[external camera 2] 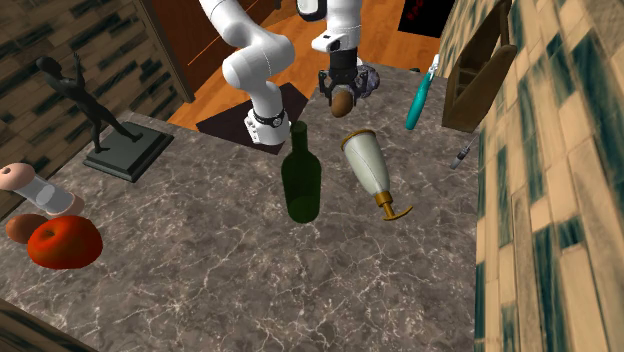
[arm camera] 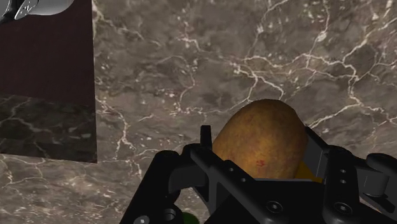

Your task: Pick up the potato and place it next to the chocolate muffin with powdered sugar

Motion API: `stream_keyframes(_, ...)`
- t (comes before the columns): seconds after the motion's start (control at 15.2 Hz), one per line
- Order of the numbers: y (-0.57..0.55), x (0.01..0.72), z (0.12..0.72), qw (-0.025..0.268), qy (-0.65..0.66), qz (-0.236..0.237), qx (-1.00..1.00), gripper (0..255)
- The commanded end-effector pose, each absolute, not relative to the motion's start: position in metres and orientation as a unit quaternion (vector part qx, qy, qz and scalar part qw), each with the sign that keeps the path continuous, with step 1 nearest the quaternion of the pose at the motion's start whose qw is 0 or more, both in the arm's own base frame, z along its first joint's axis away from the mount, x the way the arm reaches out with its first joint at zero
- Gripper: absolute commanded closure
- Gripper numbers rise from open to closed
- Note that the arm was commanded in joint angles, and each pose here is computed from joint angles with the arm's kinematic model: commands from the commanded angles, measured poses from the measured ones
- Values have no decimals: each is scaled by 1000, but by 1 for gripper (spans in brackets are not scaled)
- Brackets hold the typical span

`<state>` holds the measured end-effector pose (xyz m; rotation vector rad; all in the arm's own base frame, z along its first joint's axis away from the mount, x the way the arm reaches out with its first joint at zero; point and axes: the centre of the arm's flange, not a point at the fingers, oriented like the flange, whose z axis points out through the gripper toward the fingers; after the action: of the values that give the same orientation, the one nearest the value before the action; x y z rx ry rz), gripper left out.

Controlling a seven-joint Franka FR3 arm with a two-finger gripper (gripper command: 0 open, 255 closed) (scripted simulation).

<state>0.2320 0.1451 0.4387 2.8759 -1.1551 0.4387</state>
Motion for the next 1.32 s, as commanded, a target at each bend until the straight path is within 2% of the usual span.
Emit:
stream_keyframes(0.0,145,231,428,6,-369,140,919,255)
stream_keyframes(0.79,145,231,365,6,-369,140,919,255)
stream_keyframes(1.25,145,231,362,6,-369,140,919,255)
